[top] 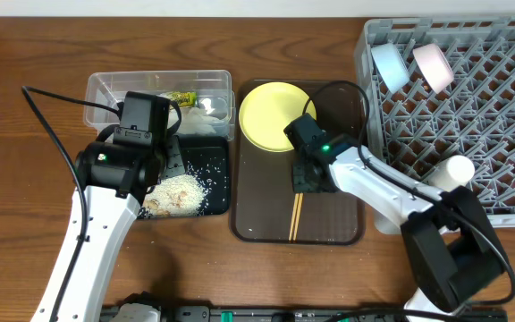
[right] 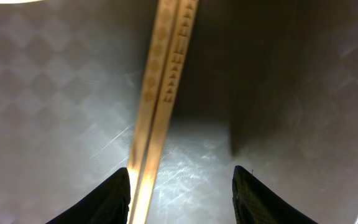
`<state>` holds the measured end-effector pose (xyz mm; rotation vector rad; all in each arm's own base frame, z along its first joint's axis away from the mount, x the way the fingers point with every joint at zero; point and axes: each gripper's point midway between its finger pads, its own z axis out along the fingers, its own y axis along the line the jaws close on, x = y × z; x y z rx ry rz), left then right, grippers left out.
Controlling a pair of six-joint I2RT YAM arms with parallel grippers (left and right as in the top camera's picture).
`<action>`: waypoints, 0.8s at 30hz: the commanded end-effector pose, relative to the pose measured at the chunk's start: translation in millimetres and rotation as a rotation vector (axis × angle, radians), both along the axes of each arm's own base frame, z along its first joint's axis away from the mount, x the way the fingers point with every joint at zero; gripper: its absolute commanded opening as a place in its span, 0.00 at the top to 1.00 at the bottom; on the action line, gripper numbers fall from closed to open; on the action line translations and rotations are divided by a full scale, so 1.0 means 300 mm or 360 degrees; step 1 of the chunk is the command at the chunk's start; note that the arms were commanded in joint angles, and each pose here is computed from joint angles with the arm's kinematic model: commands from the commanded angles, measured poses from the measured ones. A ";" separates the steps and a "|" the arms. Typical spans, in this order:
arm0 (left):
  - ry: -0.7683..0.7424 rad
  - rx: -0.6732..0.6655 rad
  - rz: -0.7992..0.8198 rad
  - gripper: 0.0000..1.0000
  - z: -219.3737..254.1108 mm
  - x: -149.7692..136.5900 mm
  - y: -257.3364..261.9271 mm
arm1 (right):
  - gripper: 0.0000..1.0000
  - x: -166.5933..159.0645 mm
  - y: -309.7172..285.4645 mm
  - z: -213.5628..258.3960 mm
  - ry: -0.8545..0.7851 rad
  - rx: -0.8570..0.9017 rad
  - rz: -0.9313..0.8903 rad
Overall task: Sort waste into correct bins and load items into the dishwasher rack
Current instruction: 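Reach the right gripper to the wooden chopsticks and grasp them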
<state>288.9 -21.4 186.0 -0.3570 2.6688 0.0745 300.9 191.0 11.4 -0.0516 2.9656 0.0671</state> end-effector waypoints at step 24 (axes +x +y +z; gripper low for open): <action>0.0008 0.0013 0.0028 0.37 -0.003 -0.004 0.012 | 0.99 -0.038 -0.045 -0.069 0.0101 -0.0074 -0.0176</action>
